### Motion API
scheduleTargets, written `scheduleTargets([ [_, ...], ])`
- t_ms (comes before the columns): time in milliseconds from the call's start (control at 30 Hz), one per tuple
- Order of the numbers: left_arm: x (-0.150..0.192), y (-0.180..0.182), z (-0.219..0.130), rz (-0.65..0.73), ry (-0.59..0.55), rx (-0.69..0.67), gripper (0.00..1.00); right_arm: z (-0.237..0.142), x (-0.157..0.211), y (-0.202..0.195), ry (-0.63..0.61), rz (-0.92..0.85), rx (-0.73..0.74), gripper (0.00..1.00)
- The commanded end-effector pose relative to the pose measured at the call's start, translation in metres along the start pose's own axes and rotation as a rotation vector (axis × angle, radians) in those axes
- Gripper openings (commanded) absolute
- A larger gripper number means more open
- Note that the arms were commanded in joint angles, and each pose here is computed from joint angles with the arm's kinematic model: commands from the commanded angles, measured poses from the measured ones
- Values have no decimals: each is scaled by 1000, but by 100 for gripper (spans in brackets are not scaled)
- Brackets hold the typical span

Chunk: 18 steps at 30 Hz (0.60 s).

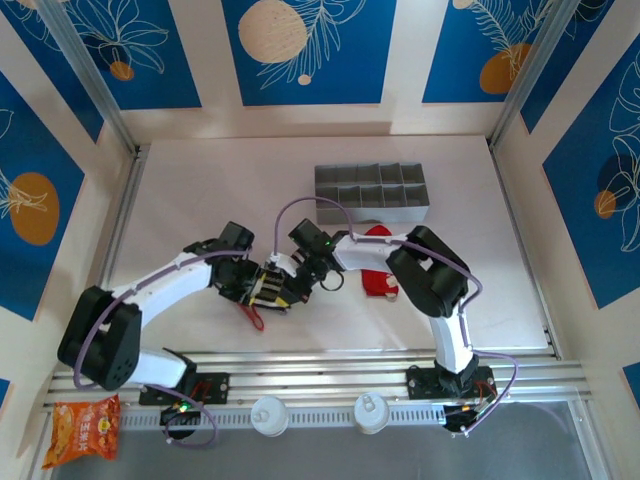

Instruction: Roll the socks

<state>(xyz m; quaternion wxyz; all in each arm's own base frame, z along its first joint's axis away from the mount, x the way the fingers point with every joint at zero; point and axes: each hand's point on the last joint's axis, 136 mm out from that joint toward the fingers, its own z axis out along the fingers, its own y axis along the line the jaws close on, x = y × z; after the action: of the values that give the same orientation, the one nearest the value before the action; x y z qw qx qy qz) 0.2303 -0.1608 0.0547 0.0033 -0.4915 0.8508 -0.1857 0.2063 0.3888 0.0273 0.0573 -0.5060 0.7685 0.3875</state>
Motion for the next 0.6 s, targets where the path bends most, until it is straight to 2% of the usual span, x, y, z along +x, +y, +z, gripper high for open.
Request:
scheduleTargets([
  [0, 12, 0, -12, 11, 35, 42, 50, 5, 40, -9, 140, 202, 11, 0],
  [267, 20, -9, -20, 44, 66, 59, 50, 3, 52, -16, 160, 247, 56, 0],
  [433, 32, 8, -23, 51, 90, -29, 46, -1, 44, -14, 130, 254, 40, 0],
  [567, 43, 15, -9, -3, 114, -23, 46, 1, 38, -17, 121, 260, 32, 0],
])
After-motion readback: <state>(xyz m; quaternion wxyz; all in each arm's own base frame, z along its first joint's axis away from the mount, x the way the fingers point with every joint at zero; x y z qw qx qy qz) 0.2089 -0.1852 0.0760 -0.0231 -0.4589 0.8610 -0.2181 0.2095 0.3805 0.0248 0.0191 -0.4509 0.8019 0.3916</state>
